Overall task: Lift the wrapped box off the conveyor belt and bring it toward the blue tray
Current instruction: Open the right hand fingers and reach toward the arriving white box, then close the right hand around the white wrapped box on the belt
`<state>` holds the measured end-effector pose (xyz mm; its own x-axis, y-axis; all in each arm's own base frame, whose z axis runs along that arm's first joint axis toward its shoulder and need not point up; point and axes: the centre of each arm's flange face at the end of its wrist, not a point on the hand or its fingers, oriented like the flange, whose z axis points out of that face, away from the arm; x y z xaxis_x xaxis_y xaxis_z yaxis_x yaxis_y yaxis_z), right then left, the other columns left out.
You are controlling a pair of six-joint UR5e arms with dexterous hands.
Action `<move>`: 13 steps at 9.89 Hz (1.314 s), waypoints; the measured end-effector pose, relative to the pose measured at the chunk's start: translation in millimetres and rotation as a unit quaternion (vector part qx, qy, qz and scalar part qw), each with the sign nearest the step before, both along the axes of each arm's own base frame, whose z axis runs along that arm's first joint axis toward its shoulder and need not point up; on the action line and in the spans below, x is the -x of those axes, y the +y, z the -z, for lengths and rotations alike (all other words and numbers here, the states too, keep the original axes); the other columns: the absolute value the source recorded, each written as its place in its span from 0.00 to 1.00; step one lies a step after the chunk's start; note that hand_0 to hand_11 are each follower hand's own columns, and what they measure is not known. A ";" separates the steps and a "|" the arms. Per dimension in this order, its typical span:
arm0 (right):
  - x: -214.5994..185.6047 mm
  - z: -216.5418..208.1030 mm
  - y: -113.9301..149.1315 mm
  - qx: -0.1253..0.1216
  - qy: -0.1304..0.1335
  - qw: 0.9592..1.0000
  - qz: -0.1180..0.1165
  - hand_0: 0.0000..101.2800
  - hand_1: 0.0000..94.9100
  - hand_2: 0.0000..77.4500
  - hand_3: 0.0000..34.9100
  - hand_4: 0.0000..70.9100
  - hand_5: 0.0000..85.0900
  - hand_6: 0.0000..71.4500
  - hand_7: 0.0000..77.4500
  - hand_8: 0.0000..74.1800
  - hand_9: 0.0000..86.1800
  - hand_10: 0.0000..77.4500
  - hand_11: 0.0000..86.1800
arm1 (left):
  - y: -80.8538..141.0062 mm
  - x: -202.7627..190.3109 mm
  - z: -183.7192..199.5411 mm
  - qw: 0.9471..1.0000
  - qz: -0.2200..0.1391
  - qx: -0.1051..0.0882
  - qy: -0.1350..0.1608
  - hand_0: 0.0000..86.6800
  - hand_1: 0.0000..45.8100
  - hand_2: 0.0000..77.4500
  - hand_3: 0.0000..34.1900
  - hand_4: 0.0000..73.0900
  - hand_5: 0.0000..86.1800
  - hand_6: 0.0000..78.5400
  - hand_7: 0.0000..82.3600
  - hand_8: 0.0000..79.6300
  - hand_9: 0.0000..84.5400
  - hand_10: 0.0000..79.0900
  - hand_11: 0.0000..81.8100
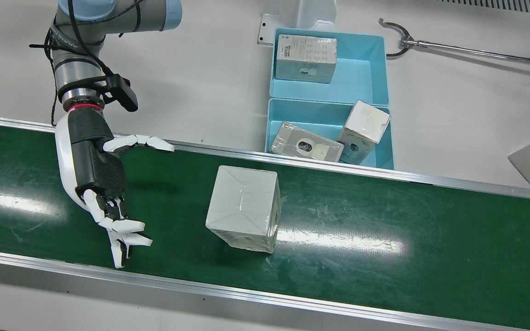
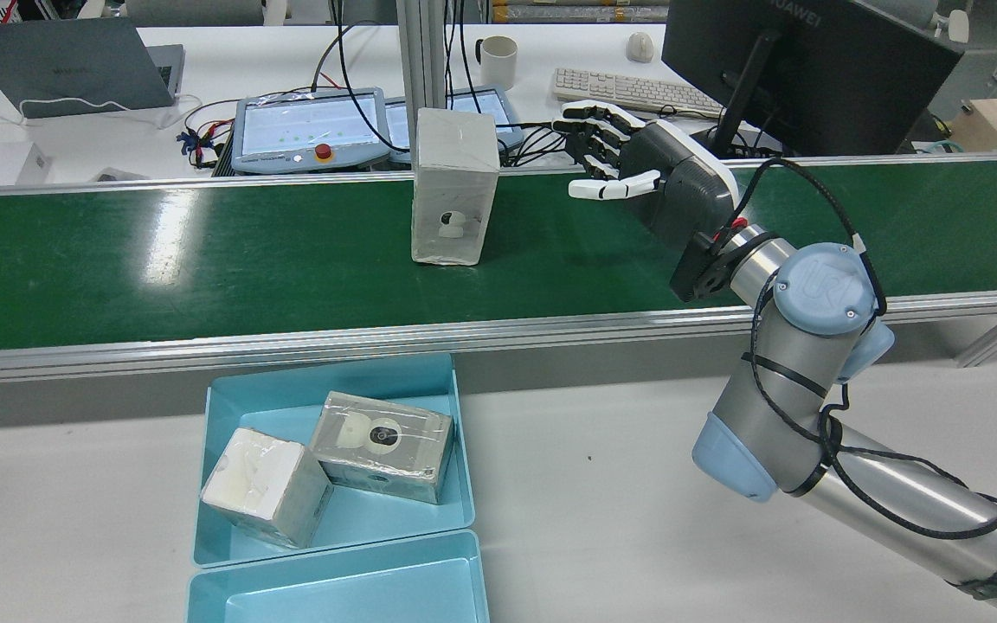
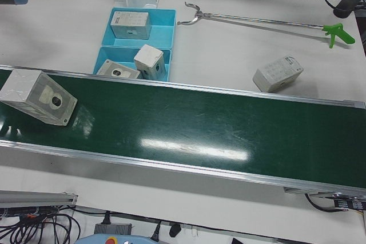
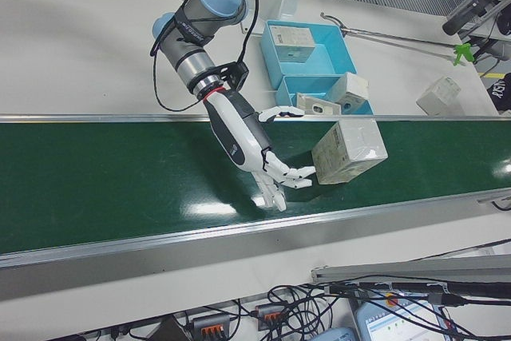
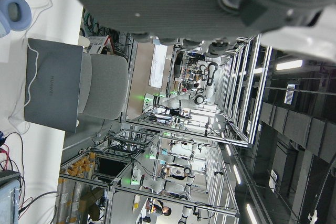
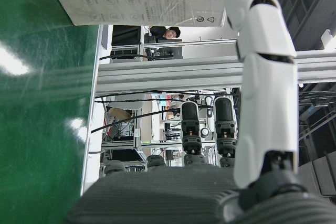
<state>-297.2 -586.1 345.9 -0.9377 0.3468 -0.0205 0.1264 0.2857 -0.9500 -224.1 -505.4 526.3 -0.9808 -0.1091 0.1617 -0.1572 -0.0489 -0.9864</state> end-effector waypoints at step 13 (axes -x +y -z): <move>15.4 0.2 -3.4 0.003 0.006 1.000 0.005 0.48 0.18 0.29 0.55 0.15 0.38 0.05 0.32 0.00 0.06 0.00 0.02 | 0.0 0.0 0.0 1.000 0.000 0.000 0.000 0.00 0.00 0.01 0.00 0.00 0.01 0.00 0.00 0.00 0.00 0.01 0.00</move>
